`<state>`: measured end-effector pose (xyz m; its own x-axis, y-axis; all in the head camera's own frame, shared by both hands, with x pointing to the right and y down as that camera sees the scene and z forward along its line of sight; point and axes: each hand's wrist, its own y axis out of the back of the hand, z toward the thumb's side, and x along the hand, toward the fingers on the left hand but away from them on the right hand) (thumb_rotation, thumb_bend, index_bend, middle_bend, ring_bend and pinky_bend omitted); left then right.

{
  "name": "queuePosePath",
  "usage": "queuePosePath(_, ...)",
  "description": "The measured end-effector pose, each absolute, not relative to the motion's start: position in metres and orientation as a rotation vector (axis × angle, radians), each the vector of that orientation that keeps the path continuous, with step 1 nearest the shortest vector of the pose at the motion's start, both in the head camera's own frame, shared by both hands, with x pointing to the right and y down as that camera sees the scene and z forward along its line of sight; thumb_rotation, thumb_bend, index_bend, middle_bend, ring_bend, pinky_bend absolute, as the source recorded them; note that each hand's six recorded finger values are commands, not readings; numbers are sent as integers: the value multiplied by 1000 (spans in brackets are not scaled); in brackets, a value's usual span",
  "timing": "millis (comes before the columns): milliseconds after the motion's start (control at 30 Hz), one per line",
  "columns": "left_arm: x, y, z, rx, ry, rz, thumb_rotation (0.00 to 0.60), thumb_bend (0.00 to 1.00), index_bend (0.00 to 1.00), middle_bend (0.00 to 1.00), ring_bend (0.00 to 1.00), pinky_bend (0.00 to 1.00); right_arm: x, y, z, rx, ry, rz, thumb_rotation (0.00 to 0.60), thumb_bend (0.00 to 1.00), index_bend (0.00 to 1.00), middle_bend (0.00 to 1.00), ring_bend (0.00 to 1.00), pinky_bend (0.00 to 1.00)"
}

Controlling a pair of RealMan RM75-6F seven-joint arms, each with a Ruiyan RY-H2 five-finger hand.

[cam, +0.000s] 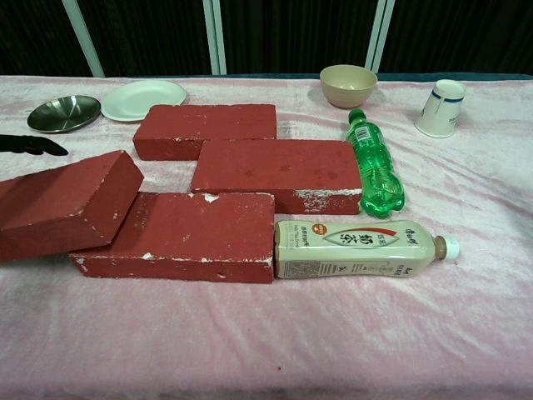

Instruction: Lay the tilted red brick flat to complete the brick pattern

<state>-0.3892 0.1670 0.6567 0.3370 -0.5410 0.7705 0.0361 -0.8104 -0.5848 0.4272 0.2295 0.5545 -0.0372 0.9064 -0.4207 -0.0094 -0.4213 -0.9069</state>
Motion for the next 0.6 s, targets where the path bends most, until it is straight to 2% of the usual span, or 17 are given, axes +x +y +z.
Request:
queuePosePath(367,-387,169,660,-2080,437,-1511,600,2,10,133,0,0,428,230,555,-1497,-981,1569,600,39,0,0,0,78)
queuePosePath(600,-384,170,666,-2056,410,-1525,600,47,87,159,0,0,428,231,557,-1508,-974,1583,600,39,0,0,0,78)
